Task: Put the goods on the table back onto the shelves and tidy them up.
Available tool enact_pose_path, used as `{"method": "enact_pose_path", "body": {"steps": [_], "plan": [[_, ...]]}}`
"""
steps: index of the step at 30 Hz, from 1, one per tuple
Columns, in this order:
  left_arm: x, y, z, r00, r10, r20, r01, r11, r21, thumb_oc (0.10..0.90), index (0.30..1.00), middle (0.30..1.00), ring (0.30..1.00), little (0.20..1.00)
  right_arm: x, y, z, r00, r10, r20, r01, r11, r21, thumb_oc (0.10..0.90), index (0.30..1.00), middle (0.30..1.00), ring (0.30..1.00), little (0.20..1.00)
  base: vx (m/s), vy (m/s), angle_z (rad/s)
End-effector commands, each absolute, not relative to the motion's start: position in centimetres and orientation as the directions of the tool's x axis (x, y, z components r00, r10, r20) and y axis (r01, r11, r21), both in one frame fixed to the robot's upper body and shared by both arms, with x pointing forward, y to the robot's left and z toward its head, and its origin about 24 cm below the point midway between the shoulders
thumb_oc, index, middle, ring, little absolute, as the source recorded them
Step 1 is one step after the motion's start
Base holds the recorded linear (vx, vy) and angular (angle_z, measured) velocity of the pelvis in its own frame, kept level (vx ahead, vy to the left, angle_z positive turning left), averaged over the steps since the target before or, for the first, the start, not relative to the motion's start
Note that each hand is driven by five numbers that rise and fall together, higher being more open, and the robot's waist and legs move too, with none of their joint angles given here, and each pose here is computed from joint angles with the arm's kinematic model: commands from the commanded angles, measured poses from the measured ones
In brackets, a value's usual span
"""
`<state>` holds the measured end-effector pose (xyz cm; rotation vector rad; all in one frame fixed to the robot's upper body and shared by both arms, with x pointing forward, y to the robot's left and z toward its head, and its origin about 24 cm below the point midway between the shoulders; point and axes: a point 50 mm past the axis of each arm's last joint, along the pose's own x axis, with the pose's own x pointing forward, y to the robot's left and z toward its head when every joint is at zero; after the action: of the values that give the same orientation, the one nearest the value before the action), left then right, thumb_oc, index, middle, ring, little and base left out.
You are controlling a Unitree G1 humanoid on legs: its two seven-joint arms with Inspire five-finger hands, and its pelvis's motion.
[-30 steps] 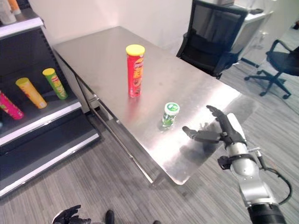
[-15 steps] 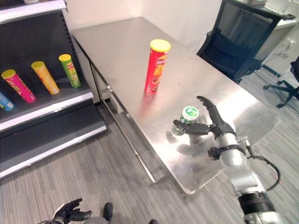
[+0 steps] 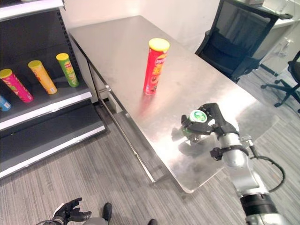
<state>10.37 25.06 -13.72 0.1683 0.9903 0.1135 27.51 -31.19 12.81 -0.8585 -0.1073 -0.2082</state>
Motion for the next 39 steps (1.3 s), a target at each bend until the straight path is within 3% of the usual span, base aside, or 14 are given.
{"method": "enact_pose_path", "body": {"steps": [1,13,22,31,39], "plan": [[11.7,25.5,-13.0,0.599,0.181,-0.78,0.0,0.974,0.226,0.8,0.9,0.9,0.9,0.9,27.7,-30.5,20.4,0.866,-0.077,0.495,0.436,0.602,-0.669,0.4,0.3,0.3,0.3,0.3,0.0,0.0,0.0],[12.1,26.0,-12.6,0.614,0.179,-0.769,-0.005,0.975,0.223,0.8,0.9,0.9,0.9,0.9,27.1,-29.4,26.1,0.766,0.016,0.642,0.462,0.68,-0.569,0.4,0.3,0.3,0.3,0.3,0.0,-0.011,-0.01],[11.9,26.0,-12.3,0.629,0.147,-0.763,0.002,0.982,0.191,0.8,0.9,0.9,0.9,0.9,27.0,-27.1,29.4,0.718,0.185,0.671,0.3,0.787,-0.539,0.4,0.3,0.3,0.3,0.3,-0.02,-0.087,0.04],[12.1,25.9,-12.0,0.65,0.137,-0.748,-0.017,0.986,0.166,0.8,0.9,0.9,0.9,0.9,27.4,-26.0,30.0,0.712,0.259,0.653,0.218,0.802,-0.556,0.4,0.3,0.3,0.3,0.3,-0.04,-0.102,0.08],[14.4,26.3,-10.4,0.73,0.131,-0.67,-0.025,0.986,0.166,0.8,0.9,0.9,0.9,0.9,26.6,-24.7,33.5,0.627,0.349,0.696,0.208,0.787,-0.581,0.4,0.3,0.3,0.3,0.3,-0.06,0.011,0.33]]}}
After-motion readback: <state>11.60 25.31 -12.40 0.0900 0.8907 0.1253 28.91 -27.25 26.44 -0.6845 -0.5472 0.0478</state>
